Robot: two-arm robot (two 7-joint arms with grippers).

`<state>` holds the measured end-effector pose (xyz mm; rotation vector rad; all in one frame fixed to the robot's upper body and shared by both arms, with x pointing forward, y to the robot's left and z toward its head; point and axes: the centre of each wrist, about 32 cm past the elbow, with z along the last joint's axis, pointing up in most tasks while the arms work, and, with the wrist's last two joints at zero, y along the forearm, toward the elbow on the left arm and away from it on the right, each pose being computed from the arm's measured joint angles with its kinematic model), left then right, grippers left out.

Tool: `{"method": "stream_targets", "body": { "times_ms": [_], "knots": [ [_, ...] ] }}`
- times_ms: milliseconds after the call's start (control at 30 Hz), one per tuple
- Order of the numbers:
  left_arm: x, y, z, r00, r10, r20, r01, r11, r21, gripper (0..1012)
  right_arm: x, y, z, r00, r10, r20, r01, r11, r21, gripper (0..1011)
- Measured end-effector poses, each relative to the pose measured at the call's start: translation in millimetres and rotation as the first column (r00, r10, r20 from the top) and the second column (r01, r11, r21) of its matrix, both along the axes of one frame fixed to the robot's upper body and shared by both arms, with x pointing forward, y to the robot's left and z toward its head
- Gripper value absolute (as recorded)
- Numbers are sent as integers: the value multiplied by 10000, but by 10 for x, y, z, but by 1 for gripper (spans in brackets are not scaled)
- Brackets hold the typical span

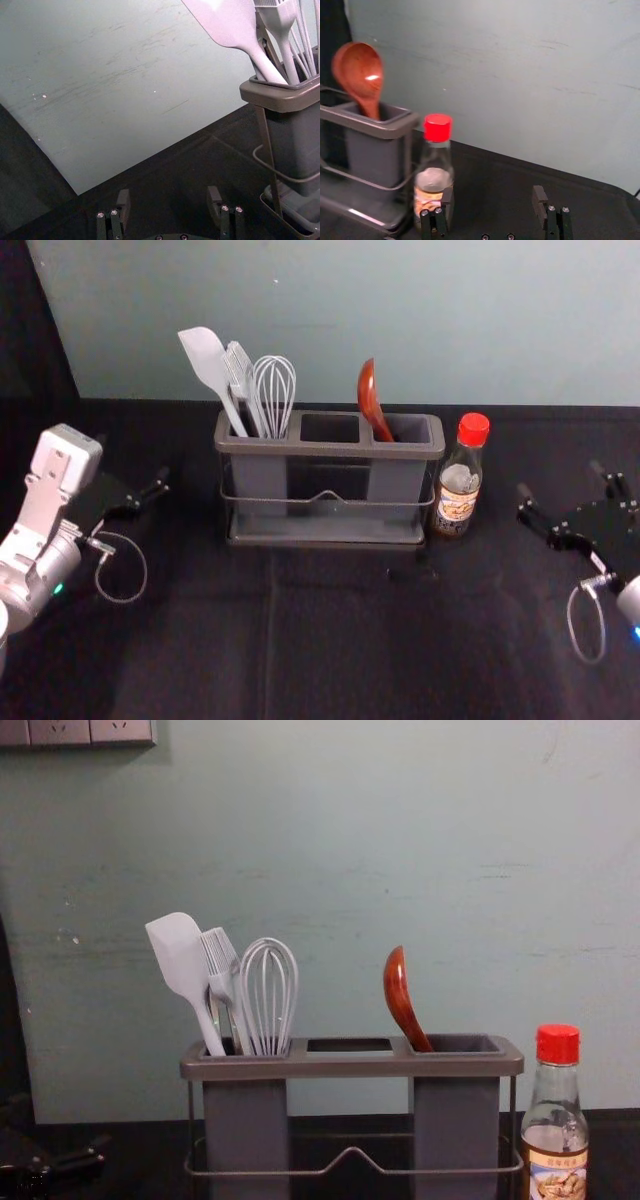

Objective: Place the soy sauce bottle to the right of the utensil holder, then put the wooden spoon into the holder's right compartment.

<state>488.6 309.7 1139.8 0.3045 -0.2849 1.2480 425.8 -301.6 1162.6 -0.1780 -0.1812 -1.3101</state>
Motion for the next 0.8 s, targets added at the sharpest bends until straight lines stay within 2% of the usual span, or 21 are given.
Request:
{"method": "stream_targets", "body": {
  "times_ms": [333,633,800],
  "knots": [
    [0,0,0,10000,0,0,0,10000,1,1005,403,-31,12,9997,-229,-99,226,9993,-312,1003],
    [0,0,0,10000,0,1,0,10000,1,1005,661,5,54,9997,-164,-176,154,9984,-541,1002],
    [0,0,0,10000,0,0,0,10000,0,1005,731,25,59,9997,-154,-209,142,9981,-595,1002]
  ]
}}
